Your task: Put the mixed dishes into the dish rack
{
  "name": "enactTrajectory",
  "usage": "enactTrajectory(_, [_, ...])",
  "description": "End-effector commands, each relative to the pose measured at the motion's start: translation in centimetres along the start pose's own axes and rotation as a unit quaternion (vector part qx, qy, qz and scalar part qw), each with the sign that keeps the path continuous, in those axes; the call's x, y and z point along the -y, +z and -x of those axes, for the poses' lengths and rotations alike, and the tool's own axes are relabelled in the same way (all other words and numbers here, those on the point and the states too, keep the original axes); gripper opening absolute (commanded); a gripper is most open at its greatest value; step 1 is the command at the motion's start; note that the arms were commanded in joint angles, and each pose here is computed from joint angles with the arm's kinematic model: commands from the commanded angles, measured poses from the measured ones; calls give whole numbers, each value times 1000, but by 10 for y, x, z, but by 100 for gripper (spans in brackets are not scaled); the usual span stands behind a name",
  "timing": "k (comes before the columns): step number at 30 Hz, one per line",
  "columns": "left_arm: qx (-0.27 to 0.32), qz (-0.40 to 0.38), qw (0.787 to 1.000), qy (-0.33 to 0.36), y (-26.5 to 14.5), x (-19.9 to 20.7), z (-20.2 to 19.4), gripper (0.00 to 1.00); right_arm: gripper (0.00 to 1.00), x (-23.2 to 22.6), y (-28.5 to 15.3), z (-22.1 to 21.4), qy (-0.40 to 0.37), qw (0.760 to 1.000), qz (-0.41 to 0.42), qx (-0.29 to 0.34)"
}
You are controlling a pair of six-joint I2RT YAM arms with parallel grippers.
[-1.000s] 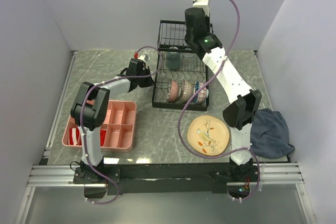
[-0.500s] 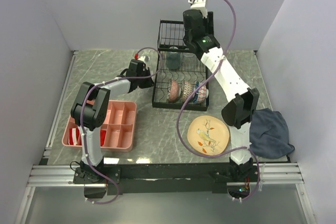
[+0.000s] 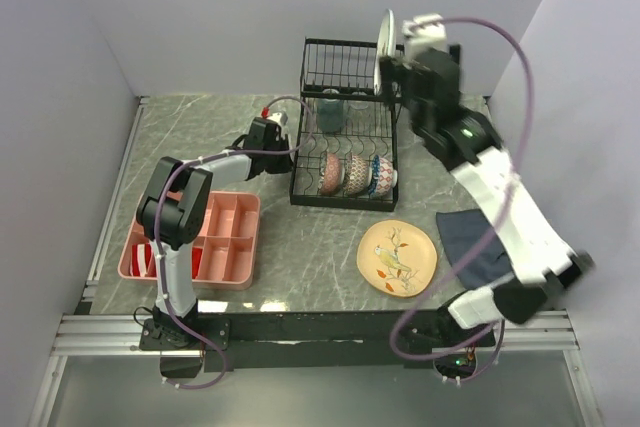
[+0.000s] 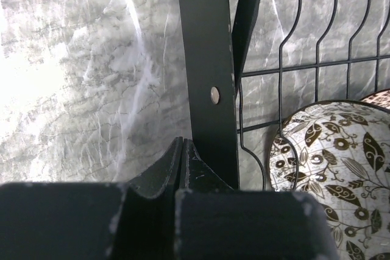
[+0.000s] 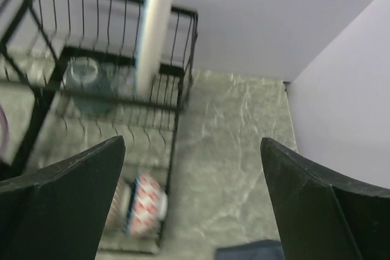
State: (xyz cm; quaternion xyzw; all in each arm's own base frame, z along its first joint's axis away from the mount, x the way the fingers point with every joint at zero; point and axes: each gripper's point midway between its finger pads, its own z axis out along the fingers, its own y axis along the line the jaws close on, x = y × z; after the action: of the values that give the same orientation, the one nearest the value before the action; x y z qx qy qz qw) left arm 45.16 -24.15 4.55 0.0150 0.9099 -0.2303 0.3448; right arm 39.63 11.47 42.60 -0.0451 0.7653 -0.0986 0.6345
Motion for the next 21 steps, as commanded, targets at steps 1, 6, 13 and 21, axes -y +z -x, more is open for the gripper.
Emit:
enactTrajectory(1, [16,-74,996,41,-11,56,16,1,100,28,-35,-69,-29,991,108,-67])
enactTrajectory(6, [-5,-93,994,60,-11,75,-7,1,100,47,-66,-172,-87,955,191,-212])
enactTrajectory(13, [-23,-92,992,88,-13,96,-37,1,100,53,-82,-267,-91,908,265,-311])
enactTrajectory(21, [-36,76,996,37,-55,3,-23,35,100,44,-115,-350,-71,823,386,-410])
